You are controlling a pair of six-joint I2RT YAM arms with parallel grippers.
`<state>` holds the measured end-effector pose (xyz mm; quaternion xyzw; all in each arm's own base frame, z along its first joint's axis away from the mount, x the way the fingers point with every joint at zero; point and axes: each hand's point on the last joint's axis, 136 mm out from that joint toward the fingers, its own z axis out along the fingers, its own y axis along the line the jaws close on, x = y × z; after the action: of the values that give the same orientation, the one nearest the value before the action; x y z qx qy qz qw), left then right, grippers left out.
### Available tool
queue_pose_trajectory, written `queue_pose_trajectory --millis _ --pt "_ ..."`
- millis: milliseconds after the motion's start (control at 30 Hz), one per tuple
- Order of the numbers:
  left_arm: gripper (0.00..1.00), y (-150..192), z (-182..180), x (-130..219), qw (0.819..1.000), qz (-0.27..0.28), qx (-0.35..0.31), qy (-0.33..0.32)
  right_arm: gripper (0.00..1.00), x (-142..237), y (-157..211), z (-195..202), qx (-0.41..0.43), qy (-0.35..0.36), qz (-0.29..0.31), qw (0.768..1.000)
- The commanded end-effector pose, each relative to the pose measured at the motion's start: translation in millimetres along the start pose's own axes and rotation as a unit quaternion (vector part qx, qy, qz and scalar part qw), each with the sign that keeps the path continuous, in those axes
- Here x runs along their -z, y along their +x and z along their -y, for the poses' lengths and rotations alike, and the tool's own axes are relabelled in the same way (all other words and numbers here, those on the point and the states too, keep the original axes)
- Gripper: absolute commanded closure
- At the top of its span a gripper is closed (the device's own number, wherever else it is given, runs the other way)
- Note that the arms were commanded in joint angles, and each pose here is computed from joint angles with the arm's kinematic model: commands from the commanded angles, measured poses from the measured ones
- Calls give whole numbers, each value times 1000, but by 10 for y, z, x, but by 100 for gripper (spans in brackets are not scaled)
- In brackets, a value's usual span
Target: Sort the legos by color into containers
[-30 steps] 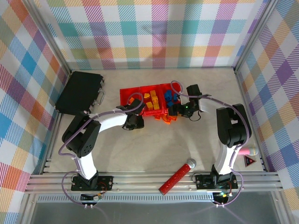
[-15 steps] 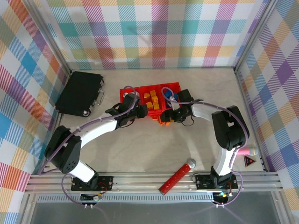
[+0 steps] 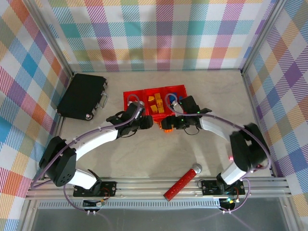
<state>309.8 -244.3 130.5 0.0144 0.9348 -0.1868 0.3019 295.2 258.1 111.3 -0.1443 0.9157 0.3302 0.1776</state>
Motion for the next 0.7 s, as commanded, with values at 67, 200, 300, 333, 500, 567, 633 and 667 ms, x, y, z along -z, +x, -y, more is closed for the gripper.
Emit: queue_pose_trajectory --millis 67,200,300,333,500,567,633,667 --pt "38 164 299 -84 997 -45 -53 18 25 801 -144 263 -9 143 87 986" --pt "34 257 577 -206 990 -66 -108 62 25 1304 -91 417 -26 189 134 973" --pt "28 379 789 -337 970 -103 -197 94 24 1593 -19 448 -25 201 161 966" --pt "26 430 851 -393 959 -122 -234 103 24 1661 12 454 -23 204 165 965" --pt "30 705 859 -666 893 -244 -367 93 24 1842 163 526 -24 224 175 959" --pt "31 721 823 -762 872 -256 -410 75 24 1872 234 548 -31 226 179 957" --pt "31 685 832 -799 864 -248 -432 77 24 1874 307 546 -35 222 177 958" --pt "31 672 848 -793 860 -243 -442 80 24 1877 340 557 -36 224 174 958"
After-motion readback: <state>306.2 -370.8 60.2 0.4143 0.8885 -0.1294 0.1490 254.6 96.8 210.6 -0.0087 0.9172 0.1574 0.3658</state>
